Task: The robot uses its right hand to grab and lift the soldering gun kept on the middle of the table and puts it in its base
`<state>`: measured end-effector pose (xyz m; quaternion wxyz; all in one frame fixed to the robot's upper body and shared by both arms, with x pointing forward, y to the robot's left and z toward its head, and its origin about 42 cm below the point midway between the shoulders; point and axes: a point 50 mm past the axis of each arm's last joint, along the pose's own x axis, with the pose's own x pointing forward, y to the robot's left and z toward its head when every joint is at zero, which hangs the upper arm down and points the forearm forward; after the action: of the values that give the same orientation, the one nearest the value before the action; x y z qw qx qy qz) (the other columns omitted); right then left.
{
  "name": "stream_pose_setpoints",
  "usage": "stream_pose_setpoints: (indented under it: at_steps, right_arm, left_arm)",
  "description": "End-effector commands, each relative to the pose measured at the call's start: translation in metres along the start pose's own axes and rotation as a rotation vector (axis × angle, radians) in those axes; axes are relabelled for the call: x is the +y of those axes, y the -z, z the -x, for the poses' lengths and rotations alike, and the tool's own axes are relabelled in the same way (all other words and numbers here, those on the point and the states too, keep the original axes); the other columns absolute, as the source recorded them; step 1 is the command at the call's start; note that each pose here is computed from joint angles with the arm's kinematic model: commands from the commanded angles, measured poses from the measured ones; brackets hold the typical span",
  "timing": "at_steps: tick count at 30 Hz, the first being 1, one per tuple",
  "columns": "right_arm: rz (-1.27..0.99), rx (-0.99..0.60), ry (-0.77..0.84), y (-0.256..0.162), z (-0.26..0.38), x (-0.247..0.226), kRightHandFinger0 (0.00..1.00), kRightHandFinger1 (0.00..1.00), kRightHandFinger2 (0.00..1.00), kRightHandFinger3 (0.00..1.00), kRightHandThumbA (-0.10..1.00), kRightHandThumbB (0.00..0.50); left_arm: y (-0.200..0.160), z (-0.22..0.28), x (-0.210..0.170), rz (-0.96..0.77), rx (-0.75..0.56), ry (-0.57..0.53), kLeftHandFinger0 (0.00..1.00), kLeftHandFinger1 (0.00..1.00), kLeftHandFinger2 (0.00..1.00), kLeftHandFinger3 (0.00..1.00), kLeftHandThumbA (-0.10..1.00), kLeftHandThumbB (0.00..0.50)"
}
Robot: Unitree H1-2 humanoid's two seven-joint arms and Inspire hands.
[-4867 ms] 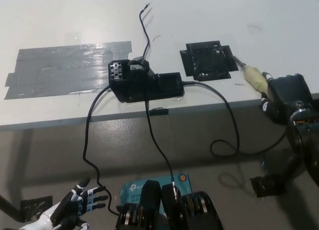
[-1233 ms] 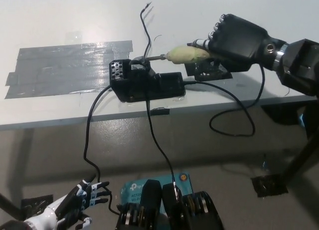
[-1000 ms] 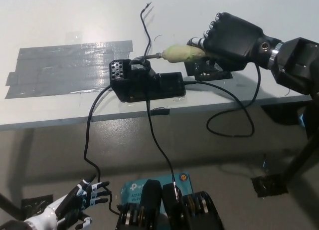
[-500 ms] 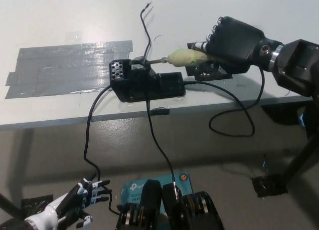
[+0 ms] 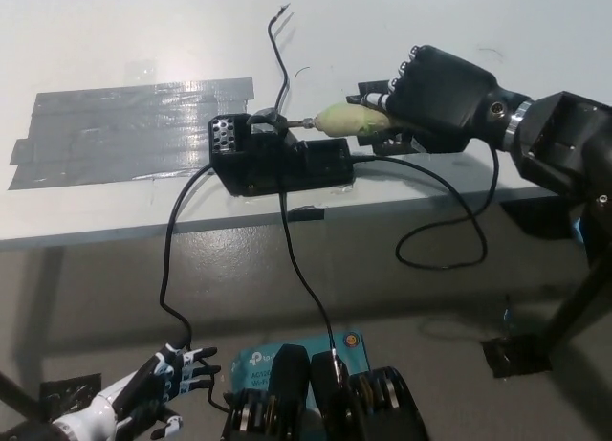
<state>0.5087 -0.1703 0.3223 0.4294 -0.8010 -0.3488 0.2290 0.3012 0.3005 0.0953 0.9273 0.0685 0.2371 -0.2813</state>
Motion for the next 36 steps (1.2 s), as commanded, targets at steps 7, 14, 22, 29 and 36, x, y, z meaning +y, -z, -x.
stream_pose_setpoints:
  at_steps: [7,14,22,29,36]
  right_arm:
    - [0.064,0.080,-0.078,0.007,-0.003,-0.016,0.00,0.01,0.28,0.24,0.04,0.131]
    - [0.129,0.026,-0.116,0.007,-0.004,-0.011,0.00,0.00,0.32,0.18,0.10,0.114]
    - [0.205,-0.084,-0.099,0.012,-0.005,-0.007,0.00,0.00,0.26,0.18,0.09,0.187]
    - [0.169,-0.098,-0.064,0.016,-0.024,-0.001,0.00,0.02,0.31,0.37,-0.03,0.180]
    - [0.124,-0.097,0.024,0.027,-0.047,-0.018,0.00,0.00,0.36,0.42,-0.08,0.193]
  left_arm:
    - [-0.010,0.001,-0.006,-0.036,-0.020,0.021,1.00,1.00,1.00,1.00,1.00,0.421]
    - [-0.010,0.001,-0.010,-0.022,-0.026,0.016,1.00,1.00,1.00,1.00,1.00,0.420]
    - [-0.011,-0.001,-0.014,-0.028,-0.031,0.031,1.00,1.00,1.00,1.00,1.00,0.423]
    - [-0.013,-0.002,-0.017,-0.038,-0.029,0.034,1.00,1.00,1.00,1.00,1.00,0.409]
    - [-0.018,-0.001,-0.017,-0.052,-0.042,0.034,1.00,1.00,1.00,1.00,1.00,0.398]
